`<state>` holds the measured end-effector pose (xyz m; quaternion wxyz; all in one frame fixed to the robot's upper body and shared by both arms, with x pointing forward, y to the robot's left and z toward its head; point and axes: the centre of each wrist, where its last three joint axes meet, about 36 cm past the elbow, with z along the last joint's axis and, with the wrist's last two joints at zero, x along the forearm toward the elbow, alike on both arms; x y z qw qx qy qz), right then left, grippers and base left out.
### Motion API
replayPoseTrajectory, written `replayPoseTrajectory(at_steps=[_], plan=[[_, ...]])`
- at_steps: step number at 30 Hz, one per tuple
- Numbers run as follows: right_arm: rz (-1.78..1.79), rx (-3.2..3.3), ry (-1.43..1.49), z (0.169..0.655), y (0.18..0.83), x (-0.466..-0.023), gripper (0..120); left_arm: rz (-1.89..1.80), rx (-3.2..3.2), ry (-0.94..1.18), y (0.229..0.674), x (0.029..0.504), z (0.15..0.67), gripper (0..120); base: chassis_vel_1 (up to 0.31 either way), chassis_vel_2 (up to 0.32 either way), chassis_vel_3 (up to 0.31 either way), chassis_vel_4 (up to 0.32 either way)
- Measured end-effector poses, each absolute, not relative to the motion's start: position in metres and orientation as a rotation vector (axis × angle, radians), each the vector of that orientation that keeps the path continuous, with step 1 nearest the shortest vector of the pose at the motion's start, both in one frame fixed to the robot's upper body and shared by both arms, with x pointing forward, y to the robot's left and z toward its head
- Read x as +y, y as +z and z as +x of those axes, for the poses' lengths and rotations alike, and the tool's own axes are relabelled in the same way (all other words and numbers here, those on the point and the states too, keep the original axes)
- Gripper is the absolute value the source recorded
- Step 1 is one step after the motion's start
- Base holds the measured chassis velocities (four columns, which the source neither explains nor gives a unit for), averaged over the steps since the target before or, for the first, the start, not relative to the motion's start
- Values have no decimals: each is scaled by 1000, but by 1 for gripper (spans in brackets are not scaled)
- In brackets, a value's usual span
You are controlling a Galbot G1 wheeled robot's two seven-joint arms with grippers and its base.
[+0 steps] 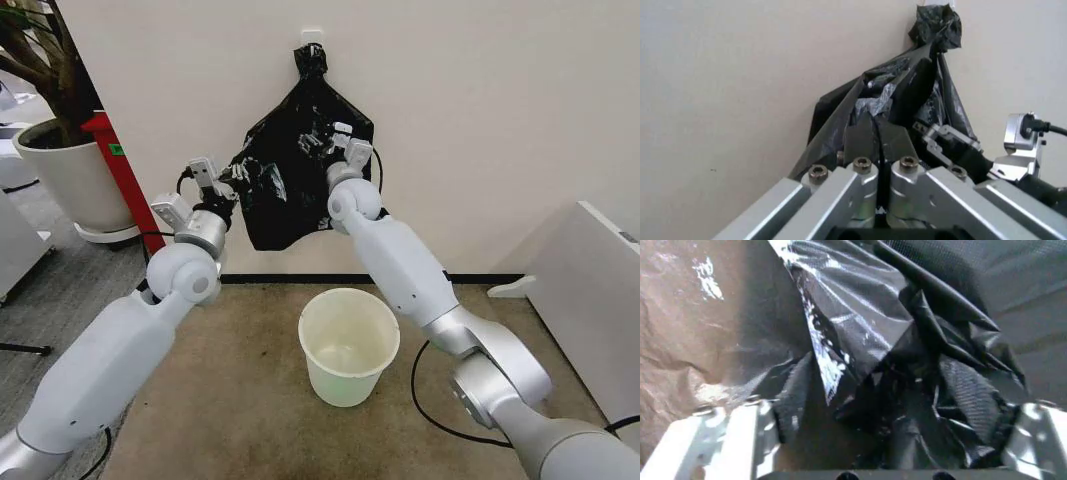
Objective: Place the garbage bag over the trash bin.
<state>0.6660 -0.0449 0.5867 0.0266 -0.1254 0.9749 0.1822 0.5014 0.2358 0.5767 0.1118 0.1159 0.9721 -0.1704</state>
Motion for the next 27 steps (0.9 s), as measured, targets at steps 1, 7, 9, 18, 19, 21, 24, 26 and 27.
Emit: replayPoseTrajectory(at_steps=[1,7,9,18,19,21,24,26,27], plan=[[-385,3012,567,666,586,-44,59,340,2853,-499,577,236,502,0,0,0,0,0],[-372,3010,574,664,587,-43,42,340,2851,-499,578,236,502,0,0,0,0,0],[-370,3009,575,664,588,-43,39,340,2852,-499,578,236,502,0,0,0,0,0],[-355,3004,578,662,590,-45,6,335,2859,-495,575,237,503,0,0,0,0,0],[-355,3002,579,660,591,-45,3,333,2859,-495,575,238,503,0,0,0,0,0],[-366,2993,583,654,592,-45,0,325,2857,-496,575,239,505,0,0,0,0,0],[-373,2986,589,649,594,-45,0,323,2855,-499,574,239,506,0,0,0,0,0],[-380,2980,598,643,597,-46,0,321,2856,-500,573,239,506,0,0,0,0,0],[-385,2972,605,639,601,-47,0,321,2857,-500,573,239,506,0,0,0,0,0]])
